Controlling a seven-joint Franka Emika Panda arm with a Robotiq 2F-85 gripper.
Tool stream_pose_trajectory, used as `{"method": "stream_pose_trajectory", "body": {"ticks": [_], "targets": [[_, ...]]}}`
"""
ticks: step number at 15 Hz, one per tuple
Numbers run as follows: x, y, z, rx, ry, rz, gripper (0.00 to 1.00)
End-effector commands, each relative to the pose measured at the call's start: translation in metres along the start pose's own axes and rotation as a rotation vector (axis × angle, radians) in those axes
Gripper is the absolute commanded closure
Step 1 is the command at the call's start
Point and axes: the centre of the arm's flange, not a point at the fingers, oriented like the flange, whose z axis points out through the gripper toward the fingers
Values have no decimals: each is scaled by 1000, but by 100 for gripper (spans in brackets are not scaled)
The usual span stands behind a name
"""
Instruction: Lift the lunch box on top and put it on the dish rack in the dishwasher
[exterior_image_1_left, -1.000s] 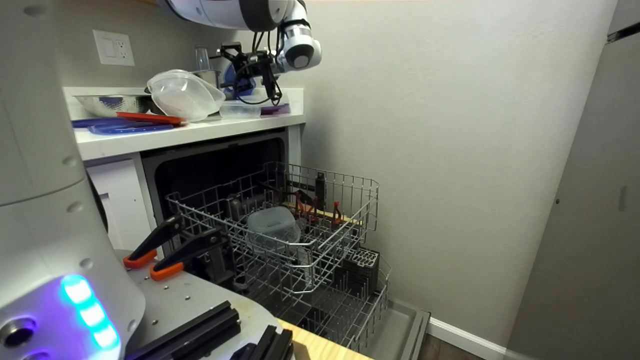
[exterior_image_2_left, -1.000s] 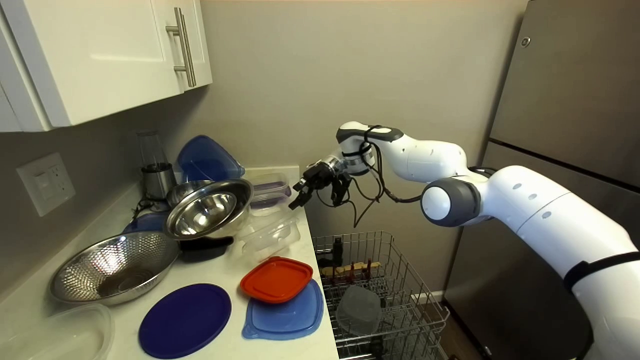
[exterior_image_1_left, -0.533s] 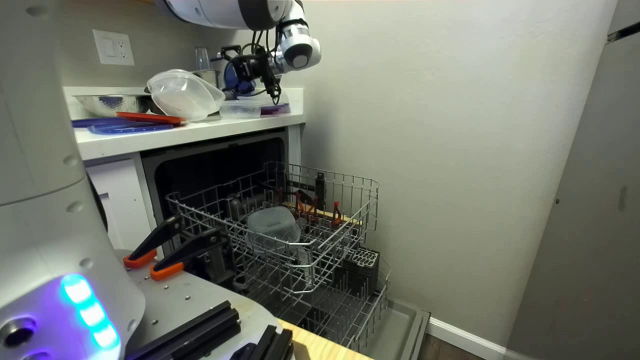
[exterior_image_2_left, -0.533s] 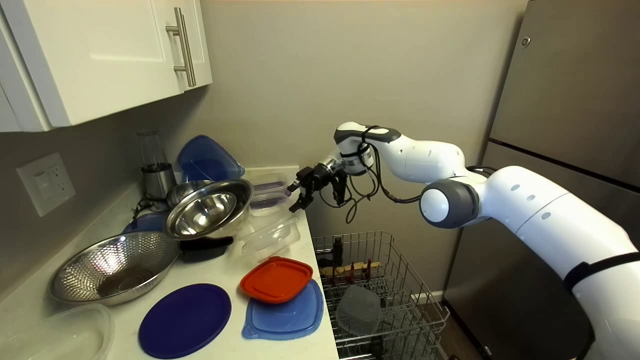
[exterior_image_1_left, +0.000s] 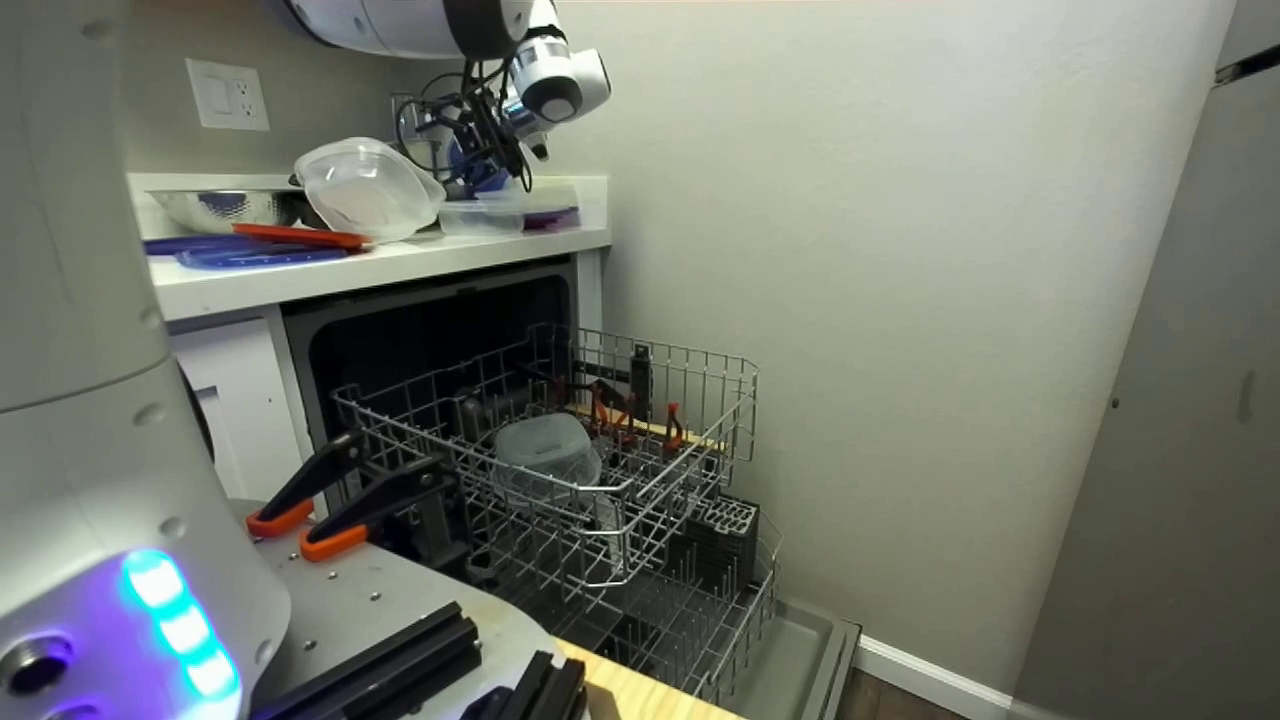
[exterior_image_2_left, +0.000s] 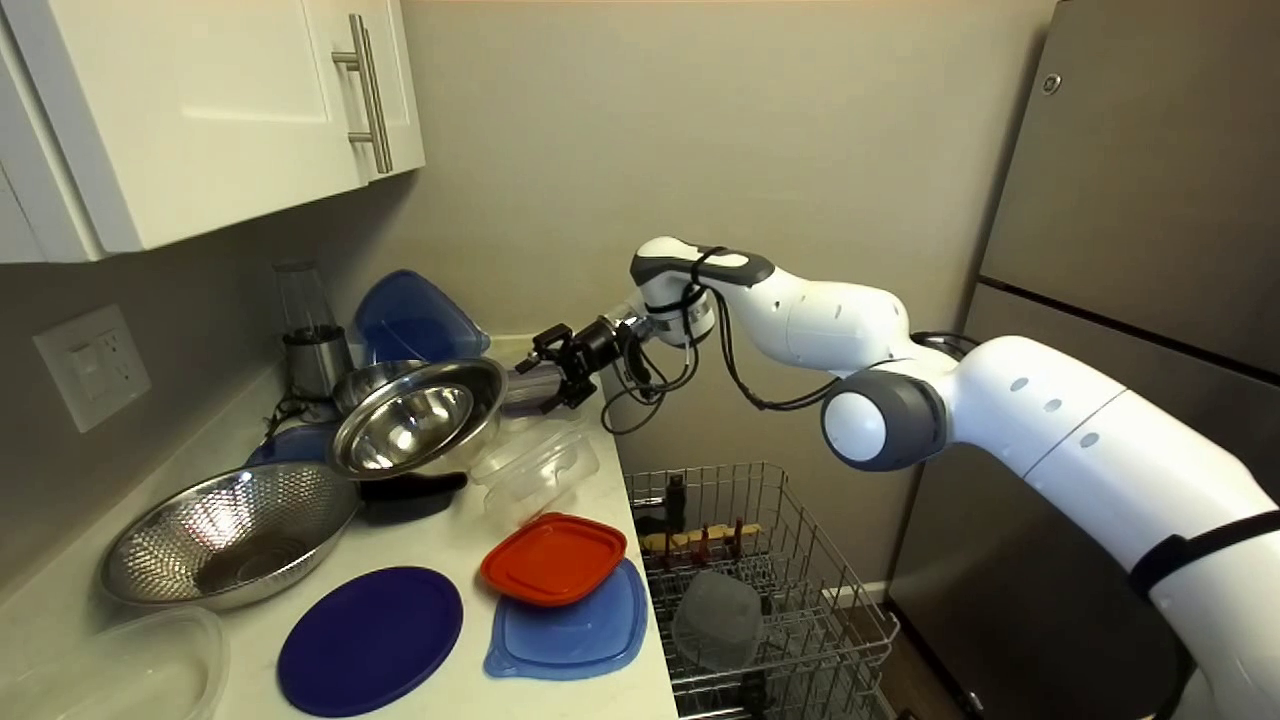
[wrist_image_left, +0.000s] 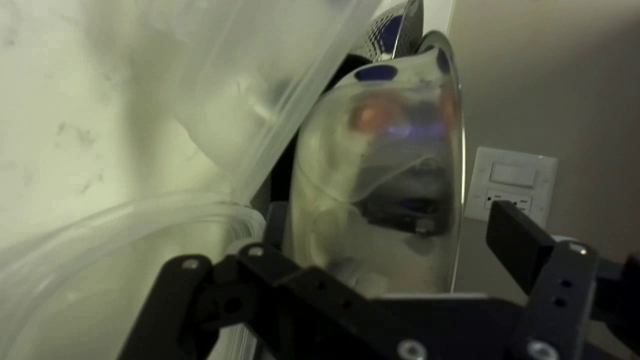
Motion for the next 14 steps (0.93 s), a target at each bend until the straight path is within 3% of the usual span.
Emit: {"method": "stream_pose_trajectory", "body": {"ticks": [1, 6, 14], "targets": [[4, -18, -7, -104, 38, 91, 0], [0, -29, -21, -228, -36, 205, 0], [-16, -43, -36, -317, -229, 361, 0]]}}
